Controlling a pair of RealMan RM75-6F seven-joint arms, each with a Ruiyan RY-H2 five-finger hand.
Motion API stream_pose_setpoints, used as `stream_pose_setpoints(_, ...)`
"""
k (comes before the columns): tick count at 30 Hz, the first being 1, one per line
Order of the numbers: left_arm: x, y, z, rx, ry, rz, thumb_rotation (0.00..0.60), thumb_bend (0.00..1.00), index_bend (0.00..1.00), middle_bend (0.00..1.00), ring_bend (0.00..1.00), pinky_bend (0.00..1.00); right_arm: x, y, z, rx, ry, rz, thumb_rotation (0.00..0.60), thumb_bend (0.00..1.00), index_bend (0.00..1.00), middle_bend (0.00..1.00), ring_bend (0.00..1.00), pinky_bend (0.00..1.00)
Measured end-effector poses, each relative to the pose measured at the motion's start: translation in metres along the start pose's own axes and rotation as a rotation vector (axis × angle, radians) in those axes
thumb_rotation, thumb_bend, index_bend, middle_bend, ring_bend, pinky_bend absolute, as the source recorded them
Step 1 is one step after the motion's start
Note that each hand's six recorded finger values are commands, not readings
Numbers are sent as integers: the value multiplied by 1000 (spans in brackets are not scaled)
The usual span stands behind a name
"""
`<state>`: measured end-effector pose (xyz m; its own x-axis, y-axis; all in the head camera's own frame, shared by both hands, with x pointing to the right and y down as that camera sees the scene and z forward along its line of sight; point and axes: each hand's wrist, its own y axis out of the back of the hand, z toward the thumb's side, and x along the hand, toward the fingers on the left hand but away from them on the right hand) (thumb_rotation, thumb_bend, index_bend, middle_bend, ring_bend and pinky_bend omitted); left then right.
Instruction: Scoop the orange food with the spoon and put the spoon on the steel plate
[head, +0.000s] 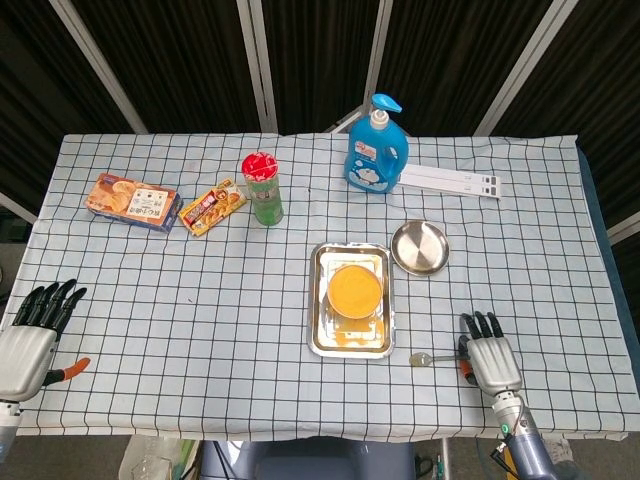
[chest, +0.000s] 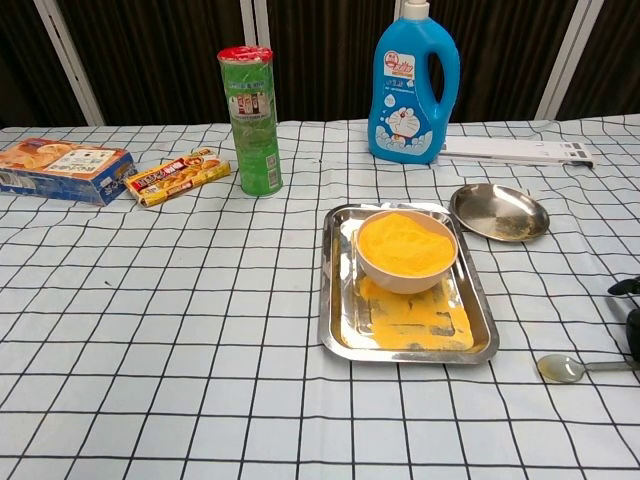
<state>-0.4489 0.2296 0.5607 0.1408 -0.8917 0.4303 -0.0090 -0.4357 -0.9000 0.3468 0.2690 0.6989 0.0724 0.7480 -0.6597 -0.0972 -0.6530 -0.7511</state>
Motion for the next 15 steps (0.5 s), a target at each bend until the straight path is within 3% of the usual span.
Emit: stream_pose_setpoints(15, 1, -1, 0, 2, 0, -2, 600, 0, 0, 0, 0, 0, 2, 7, 1, -10, 7, -10, 600, 522, 576, 143, 0, 0)
